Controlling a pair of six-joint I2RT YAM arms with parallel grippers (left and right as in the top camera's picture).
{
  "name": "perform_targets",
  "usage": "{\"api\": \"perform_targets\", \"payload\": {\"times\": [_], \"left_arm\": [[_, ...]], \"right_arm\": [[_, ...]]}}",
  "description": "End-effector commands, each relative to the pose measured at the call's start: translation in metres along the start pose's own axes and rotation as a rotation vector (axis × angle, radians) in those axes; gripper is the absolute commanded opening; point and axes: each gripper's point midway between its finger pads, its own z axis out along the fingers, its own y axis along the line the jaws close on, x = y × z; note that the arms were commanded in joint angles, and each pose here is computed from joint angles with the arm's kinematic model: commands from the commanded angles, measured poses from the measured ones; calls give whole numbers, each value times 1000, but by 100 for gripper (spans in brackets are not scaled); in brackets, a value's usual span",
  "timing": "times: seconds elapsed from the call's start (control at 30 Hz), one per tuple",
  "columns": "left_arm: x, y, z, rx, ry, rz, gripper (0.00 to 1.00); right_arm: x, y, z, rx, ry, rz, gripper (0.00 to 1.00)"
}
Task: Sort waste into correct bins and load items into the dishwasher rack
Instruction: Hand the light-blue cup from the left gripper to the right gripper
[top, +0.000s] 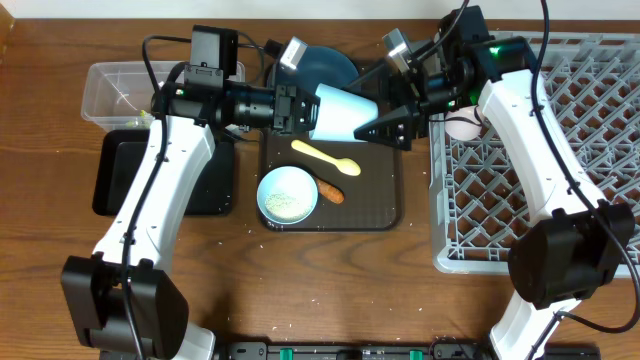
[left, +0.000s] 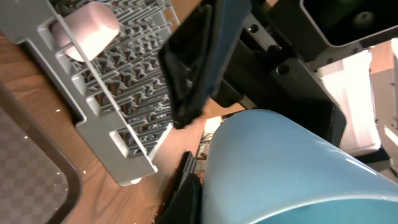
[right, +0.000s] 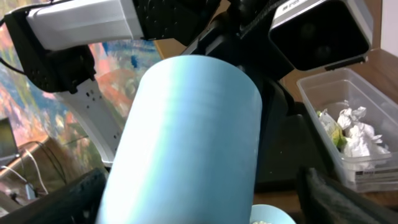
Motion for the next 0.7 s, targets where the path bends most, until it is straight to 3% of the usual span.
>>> {"api": "perform_targets", "payload": {"times": [0.0,0.2,0.23,0.37,0.43,0.5,0.67], "left_arm": [[-2,3,1,-26,-4,27,6],[-2,3,2,-26,-3,27,6],[-2,3,2,-26,-3,28,6],[-2,3,2,-26,-3,28,6],[-2,3,2,-24,-3,27,6],[-2,2,2,-20,-4,16,6],[-7,-9,2,36,-5,12,6]], "right_arm": [[-5,7,4,-33,-27,-17,84],[-3,11,14,-57,-17,-23,49],[-3,12,15,-59,-14,-23,47],[-2,12,17,-59,-6,-21,49],[-1,11,17,-56,-3,-22,67],[0,11,18,-56,1,-24,77],[1,11,20,-57,8,-28,79]]}}
